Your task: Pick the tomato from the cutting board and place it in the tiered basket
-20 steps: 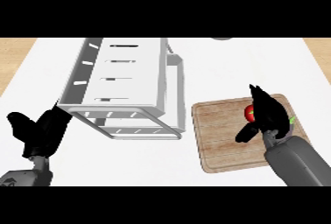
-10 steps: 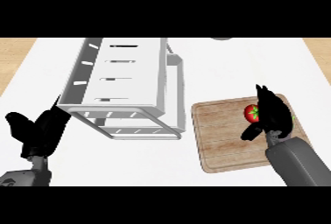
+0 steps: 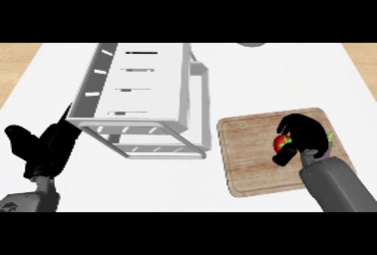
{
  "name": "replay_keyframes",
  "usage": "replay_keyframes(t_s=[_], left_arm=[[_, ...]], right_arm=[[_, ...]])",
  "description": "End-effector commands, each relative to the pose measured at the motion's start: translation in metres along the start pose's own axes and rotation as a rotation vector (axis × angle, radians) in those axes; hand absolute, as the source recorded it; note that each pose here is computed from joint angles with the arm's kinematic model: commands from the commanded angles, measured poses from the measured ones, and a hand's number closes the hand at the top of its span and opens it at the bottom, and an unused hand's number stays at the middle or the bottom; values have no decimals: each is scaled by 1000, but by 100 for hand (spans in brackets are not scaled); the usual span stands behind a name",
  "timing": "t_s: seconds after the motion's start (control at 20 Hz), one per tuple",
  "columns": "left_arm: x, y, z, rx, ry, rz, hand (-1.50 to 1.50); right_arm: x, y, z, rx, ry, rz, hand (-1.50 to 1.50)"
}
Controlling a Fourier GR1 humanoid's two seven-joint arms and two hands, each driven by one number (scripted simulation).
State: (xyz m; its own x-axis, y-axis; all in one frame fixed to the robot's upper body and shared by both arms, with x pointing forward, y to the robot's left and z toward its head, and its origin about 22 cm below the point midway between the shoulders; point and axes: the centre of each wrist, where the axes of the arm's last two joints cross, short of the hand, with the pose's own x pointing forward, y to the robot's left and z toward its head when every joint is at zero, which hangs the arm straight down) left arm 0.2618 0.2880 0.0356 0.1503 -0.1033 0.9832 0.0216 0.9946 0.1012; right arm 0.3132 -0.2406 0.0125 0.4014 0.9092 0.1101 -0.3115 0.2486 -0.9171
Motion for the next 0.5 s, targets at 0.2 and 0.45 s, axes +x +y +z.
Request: replay_keyframes(t_s=[0.2,0.45], left_arm=[[6,-12,12,-7,13,6,0],[-16,-9,4,-1,3,6,0]], right_arm=[[0,18,-3,-41,-52,123,150],[-31,2,-14,-78,-272,211,150]])
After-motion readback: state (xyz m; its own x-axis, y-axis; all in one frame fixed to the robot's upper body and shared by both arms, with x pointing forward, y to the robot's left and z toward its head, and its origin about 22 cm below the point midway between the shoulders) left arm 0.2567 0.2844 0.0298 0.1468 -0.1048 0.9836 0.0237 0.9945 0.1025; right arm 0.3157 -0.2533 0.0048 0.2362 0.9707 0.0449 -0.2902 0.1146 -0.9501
